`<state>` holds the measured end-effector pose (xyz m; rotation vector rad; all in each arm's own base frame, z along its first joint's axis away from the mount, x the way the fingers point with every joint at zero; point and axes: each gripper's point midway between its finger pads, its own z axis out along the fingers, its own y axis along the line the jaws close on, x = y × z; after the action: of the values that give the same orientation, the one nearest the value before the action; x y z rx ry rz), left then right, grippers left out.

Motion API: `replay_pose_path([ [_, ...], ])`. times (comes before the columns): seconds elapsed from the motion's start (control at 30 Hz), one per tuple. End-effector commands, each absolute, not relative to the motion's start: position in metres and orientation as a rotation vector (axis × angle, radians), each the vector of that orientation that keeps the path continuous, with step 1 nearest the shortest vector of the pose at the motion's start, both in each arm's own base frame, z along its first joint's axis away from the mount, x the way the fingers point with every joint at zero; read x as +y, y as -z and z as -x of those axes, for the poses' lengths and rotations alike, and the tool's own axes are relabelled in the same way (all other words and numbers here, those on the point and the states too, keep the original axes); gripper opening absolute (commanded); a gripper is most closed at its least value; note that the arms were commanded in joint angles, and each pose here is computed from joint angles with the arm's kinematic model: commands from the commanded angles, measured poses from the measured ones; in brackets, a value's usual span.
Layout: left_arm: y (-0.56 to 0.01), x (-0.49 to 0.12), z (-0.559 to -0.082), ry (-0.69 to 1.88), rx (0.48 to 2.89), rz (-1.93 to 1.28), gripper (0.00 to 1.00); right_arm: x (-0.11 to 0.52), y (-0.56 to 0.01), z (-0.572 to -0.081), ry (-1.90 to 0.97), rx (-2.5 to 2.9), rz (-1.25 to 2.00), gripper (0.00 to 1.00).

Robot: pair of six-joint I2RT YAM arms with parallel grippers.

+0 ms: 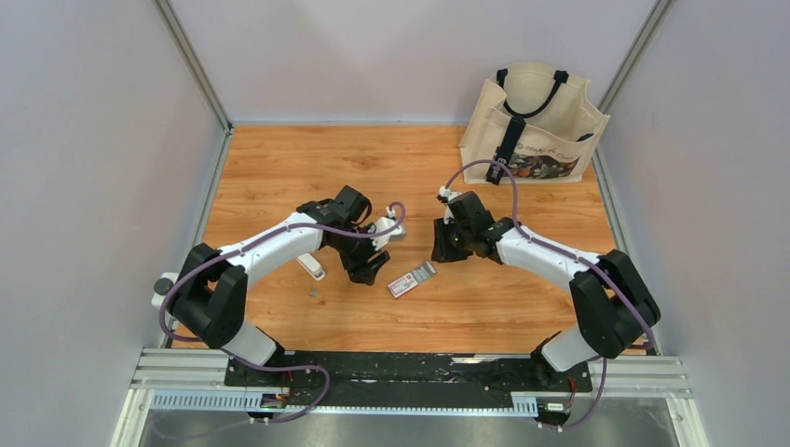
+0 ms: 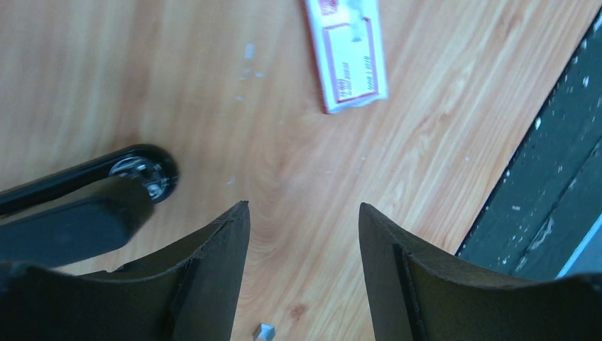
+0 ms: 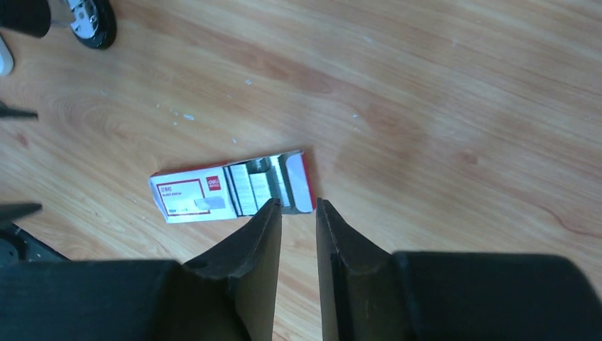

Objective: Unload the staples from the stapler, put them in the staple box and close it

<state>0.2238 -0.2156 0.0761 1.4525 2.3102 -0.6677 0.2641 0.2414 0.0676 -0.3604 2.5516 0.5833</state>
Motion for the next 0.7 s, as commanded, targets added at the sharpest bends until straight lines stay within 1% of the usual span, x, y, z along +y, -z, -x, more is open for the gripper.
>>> replay_pose_path([
  [0.0, -0.069, -0.218, -0.208, 0.53, 2.17, -1.712, 0.66, 0.248, -0.066, -0.273, -0.716, 2.553, 0.259, 0.27],
  [0.03, -0.064, -0.219, -0.207, 0.516, 2.17, -1.739, 0.66, 0.246, -0.061, -0.275, -0.722, 2.575, 0.232, 0.24],
  [0.13, -0.052, -0.222, -0.208, 0.462, 2.162, -1.804, 0.65, 0.248, -0.056, -0.276, -0.757, 2.597, 0.212, 0.2],
  [0.27, -0.05, -0.229, -0.219, 0.42, 2.156, -1.82, 0.65, 0.248, -0.047, -0.275, -0.774, 2.631, 0.199, 0.18],
  [0.67, -0.041, -0.254, -0.219, 0.421, 2.121, -1.898, 0.63, 0.248, -0.037, -0.274, -0.786, 2.687, 0.185, 0.12],
])
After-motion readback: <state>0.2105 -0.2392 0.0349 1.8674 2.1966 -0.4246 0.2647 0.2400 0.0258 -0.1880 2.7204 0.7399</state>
